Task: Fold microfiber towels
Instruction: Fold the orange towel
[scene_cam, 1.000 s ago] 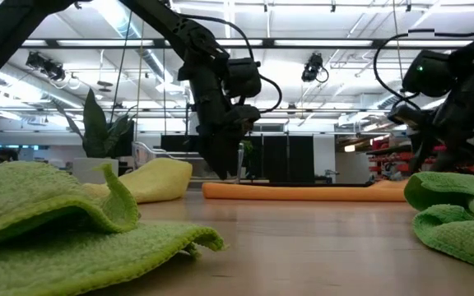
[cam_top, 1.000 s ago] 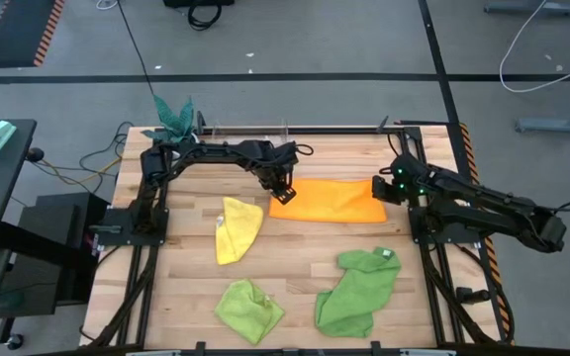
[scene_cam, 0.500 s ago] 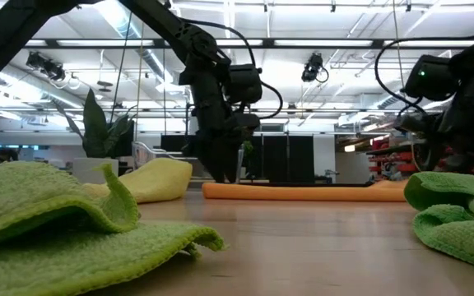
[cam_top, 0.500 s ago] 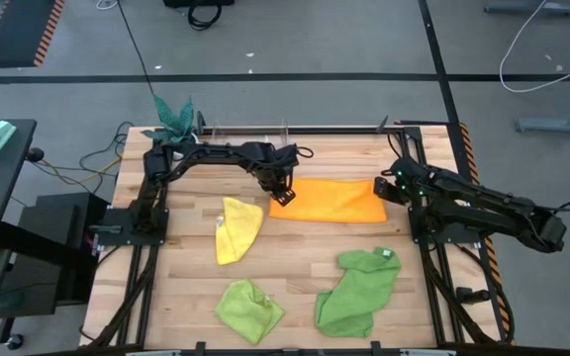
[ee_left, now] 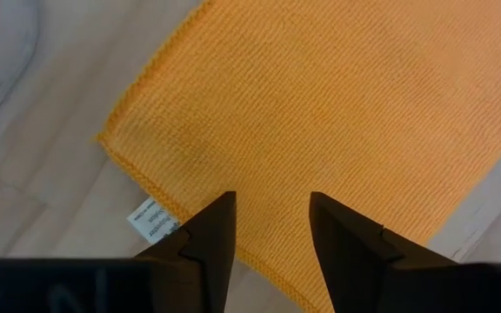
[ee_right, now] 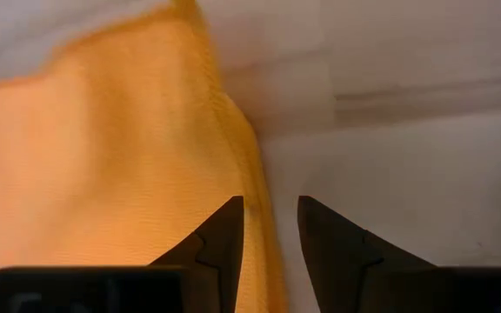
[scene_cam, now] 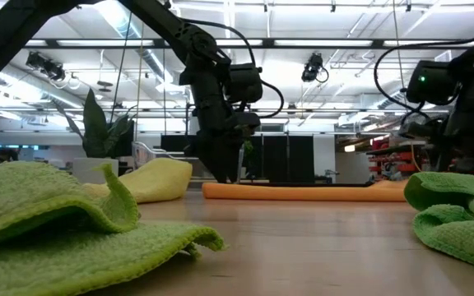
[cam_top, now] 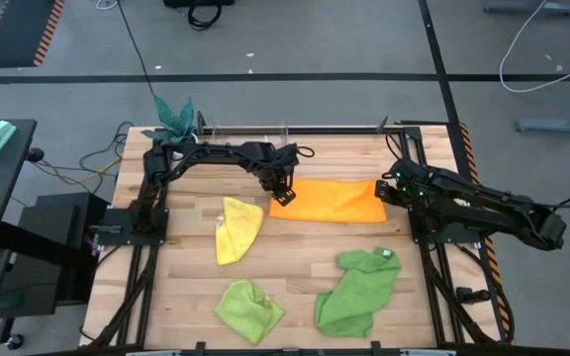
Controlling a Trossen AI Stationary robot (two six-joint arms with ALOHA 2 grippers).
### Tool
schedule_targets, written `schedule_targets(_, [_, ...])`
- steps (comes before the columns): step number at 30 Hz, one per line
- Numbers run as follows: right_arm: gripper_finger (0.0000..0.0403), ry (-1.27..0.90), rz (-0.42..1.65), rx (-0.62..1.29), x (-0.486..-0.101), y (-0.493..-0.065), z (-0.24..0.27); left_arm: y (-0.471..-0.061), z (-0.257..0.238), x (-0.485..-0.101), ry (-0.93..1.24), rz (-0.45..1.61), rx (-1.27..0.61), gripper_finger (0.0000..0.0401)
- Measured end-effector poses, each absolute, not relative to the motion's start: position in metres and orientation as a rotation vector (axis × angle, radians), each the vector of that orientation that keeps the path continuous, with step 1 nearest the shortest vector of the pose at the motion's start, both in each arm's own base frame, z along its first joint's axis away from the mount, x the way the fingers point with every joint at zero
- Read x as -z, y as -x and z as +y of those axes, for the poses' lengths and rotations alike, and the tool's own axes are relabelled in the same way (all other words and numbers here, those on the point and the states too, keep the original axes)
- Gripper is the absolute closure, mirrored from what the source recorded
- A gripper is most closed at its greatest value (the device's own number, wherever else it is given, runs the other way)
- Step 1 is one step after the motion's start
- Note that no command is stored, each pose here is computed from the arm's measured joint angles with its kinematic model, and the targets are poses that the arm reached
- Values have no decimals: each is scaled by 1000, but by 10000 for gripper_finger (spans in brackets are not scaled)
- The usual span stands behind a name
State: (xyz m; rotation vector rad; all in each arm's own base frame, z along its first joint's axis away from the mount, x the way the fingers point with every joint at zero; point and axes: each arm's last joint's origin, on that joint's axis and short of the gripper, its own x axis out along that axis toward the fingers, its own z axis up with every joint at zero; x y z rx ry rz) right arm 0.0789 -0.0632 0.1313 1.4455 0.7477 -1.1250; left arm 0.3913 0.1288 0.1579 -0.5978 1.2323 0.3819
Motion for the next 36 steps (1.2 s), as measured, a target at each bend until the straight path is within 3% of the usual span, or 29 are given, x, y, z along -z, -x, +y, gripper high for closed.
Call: schedule_targets(36, [284,-1511,778,900,-125,-98,-72,-390,138,-134,639,1302,-405,239])
